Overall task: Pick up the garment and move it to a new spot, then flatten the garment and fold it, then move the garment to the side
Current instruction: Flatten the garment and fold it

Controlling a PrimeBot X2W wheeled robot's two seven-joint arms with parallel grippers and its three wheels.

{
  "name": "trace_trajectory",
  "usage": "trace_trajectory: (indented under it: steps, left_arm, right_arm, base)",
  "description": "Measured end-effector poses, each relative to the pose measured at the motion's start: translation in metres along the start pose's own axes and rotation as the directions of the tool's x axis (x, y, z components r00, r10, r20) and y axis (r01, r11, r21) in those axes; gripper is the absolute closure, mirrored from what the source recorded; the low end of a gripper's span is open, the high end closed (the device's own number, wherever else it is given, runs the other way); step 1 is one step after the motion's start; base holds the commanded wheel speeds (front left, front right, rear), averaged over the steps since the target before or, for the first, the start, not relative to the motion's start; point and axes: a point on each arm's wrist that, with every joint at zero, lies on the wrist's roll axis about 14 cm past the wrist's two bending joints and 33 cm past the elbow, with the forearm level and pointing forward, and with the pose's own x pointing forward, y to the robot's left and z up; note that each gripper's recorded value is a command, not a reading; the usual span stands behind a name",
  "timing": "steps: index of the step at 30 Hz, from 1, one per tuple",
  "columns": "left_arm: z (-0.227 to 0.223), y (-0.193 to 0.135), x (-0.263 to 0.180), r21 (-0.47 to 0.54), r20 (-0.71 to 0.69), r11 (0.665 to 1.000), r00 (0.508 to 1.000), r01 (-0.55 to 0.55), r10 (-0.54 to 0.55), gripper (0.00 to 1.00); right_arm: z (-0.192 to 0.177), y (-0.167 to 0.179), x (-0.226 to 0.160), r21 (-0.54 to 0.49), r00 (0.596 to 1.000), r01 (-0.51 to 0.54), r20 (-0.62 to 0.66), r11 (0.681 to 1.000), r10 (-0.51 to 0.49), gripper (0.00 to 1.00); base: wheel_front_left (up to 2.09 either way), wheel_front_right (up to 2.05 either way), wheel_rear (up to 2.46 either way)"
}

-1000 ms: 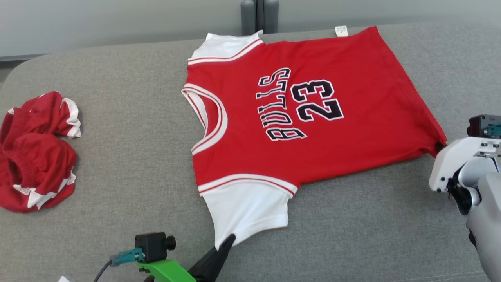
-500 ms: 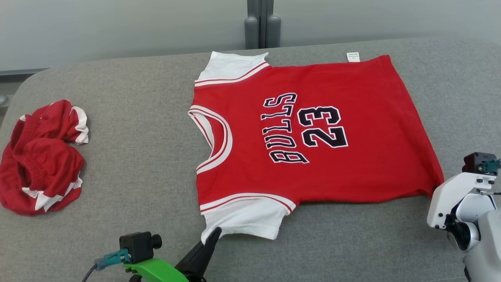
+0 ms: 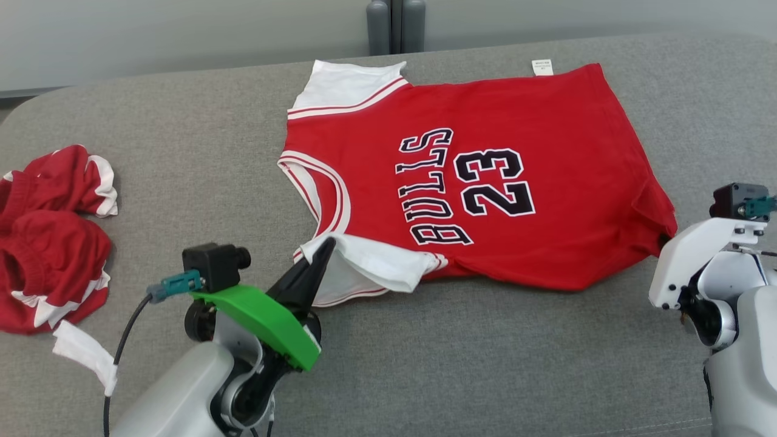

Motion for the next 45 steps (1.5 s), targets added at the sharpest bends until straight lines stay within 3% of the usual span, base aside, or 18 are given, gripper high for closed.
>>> trace_trajectory:
  steps: [9,28,29,30,31,32,33,41,45]
  left_arm:
    - [0.02,0.023,0.041,0.091,0.049,0.995,0.998,-0.045,0.04,1.0]
    - [0.027,0.047,0.094,0.163,0.034,0.986,0.999,-0.042,0.037,1.0]
    - [0.026,0.049,0.095,0.164,0.031,0.985,0.999,-0.046,0.042,1.0]
    - [0.025,0.05,0.096,0.166,0.028,0.985,0.999,-0.047,0.043,1.0]
    - [0.026,0.05,0.097,0.167,0.034,0.985,0.999,-0.047,0.042,1.0]
    - [0.027,0.049,0.097,0.169,0.042,0.985,0.998,-0.048,0.041,0.64]
    - [0.029,0.05,0.097,0.175,0.049,0.983,0.998,-0.051,0.043,0.0]
    - [0.032,0.043,0.086,0.224,0.09,0.973,0.995,-0.054,0.034,0.0]
    - [0.026,0.047,0.065,0.234,0.11,0.968,0.992,-0.091,0.067,0.0]
  right_arm:
    - [0.022,-0.004,0.021,0.138,0.997,0.014,0.074,0.99,-0.025,1.0]
    - [0.026,-0.004,0.069,0.18,0.994,0.042,0.096,0.983,-0.06,1.0]
    - [0.026,-0.004,0.07,0.18,0.993,0.042,0.098,0.983,-0.061,0.67]
    - [0.025,-0.003,0.072,0.179,0.993,0.043,0.096,0.983,-0.061,0.0]
    - [0.025,-0.003,0.072,0.177,0.993,0.044,0.1,0.983,-0.062,0.0]
    - [0.027,-0.002,0.073,0.178,0.992,0.041,0.112,0.983,-0.062,0.0]
    - [0.03,-0.002,0.073,0.18,0.99,0.039,0.124,0.983,-0.062,0.0]
    - [0.051,0.005,0.062,0.197,0.971,0.003,0.235,0.98,-0.05,0.0]
    - [0.043,-0.003,0.05,0.198,0.971,0.018,0.23,0.98,-0.064,0.0]
  base:
    - [0.0,0.0,0.0]
    - [0.0,0.0,0.0]
    - [0.0,0.0,0.0]
    - [0.0,0.0,0.0]
    - [0.0,0.0,0.0]
    - [0.0,0.0,0.0]
    - [0.0,0.0,0.0]
    - [0.0,0.0,0.0]
    - [0.0,0.0,0.0]
